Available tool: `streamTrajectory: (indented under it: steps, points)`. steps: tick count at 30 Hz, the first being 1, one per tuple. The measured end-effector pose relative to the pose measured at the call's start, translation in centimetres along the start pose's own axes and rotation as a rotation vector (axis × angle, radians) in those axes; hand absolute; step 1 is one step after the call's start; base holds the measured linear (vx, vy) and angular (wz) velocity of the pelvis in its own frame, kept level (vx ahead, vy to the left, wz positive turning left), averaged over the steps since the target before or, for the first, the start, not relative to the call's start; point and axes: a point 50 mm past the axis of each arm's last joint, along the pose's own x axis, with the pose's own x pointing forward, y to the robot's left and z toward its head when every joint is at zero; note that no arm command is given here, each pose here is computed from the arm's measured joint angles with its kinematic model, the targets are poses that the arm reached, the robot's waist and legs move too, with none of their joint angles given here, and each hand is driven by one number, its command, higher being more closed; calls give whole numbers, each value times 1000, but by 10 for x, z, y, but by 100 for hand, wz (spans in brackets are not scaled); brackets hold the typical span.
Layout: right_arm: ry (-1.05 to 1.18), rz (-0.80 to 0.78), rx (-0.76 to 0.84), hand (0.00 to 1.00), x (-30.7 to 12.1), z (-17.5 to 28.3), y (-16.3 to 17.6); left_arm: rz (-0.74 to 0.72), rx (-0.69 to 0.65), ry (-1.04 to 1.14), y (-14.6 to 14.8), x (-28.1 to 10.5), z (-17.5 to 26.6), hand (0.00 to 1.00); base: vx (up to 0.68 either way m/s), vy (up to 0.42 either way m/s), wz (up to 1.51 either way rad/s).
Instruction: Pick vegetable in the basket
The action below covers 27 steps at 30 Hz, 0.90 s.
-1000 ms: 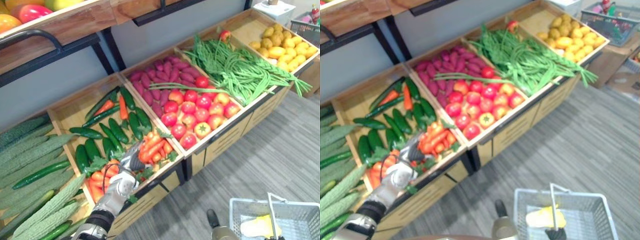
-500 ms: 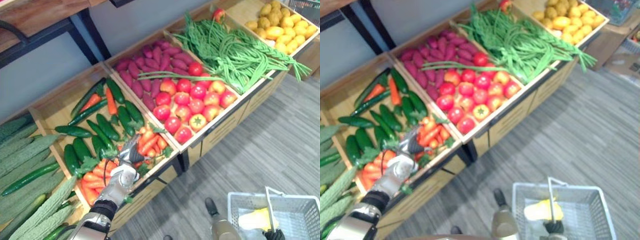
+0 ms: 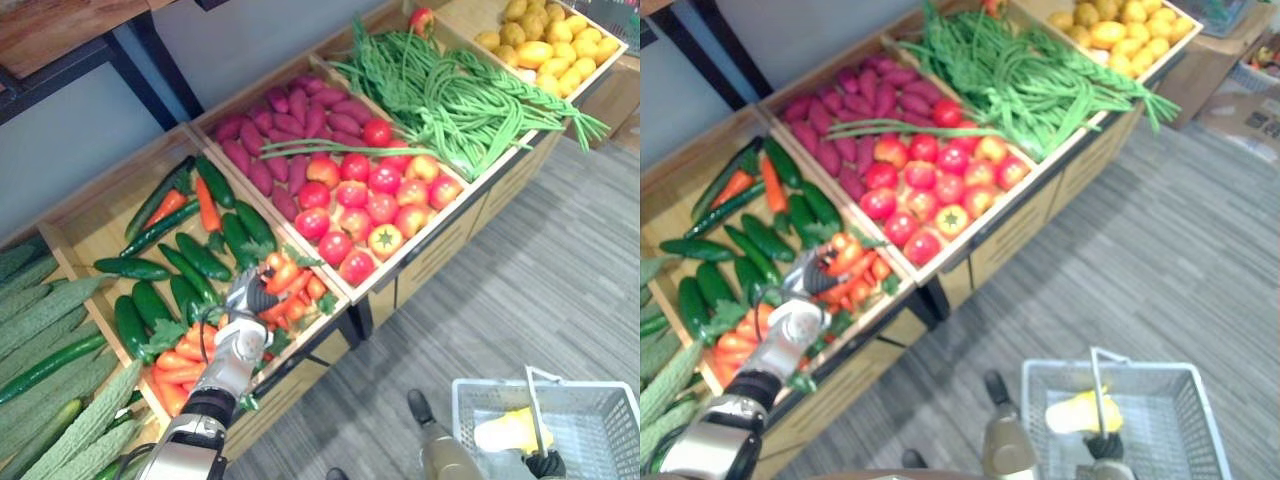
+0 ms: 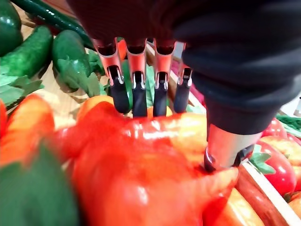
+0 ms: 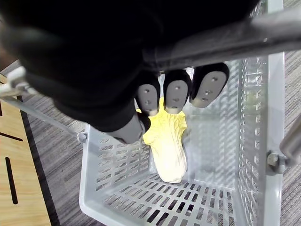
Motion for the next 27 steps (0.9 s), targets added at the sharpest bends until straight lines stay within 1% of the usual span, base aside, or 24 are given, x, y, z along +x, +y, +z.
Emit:
streamTrajectory:
  steps: [9, 19, 27]
  points:
    - [6, 0, 0, 100, 0, -1, 0, -48, 5, 38, -9, -4, -7, 100, -2, -9, 1]
    - [23, -1, -5, 100, -2, -7, -1, -48, 10, 53, -9, -5, -9, 100, -28, -37, 12]
    - [30, 2, -9, 100, -3, -10, 0, -26, 8, 42, -3, -2, -7, 100, 3, -18, 7]
